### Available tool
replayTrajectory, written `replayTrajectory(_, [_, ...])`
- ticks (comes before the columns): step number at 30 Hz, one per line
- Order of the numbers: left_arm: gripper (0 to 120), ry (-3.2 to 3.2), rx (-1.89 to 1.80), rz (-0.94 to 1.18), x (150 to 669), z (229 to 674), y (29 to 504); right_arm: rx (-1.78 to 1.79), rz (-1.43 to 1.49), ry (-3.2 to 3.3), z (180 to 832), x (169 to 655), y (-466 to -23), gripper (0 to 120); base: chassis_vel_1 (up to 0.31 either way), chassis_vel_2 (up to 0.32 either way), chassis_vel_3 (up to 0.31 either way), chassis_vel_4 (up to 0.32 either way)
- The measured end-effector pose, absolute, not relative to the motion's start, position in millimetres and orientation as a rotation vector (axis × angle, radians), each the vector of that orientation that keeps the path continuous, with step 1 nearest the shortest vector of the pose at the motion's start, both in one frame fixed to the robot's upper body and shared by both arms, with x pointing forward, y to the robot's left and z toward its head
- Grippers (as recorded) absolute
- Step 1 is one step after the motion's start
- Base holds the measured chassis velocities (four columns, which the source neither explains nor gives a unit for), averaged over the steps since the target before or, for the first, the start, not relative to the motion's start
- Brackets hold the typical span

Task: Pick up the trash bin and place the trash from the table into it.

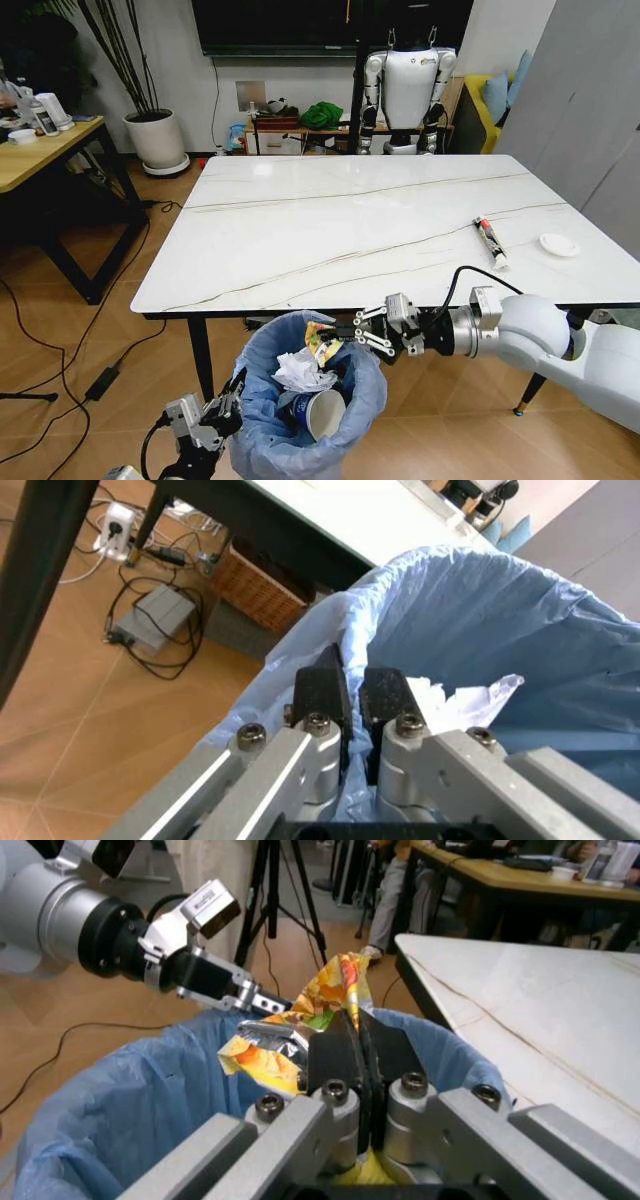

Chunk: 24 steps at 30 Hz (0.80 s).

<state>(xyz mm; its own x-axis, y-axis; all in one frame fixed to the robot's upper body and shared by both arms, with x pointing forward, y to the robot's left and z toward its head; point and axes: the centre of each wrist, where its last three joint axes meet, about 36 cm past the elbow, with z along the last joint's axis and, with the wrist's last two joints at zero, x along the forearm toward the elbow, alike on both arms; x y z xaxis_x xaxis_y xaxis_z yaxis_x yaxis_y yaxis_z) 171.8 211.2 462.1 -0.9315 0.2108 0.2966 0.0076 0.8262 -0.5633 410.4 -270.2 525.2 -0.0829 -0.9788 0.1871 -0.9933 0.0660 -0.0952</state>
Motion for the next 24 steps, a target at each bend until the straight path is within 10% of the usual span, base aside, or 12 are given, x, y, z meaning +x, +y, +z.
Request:
replayTrajectory(5, [0,-2.656,-0.165,0.825,171.3,460.3,207.8,2.063,0.333,-2.237,522.5,413.2,-273.4,0,0.0,0.0,0.0,0.0])
replayTrajectory(24, [0,-2.659,-0.152,0.822,171.5,457.5,206.9,2.07,0.337,-2.253,523.1,414.3,-277.2,68,0.0,0.0,0.0,0.0])
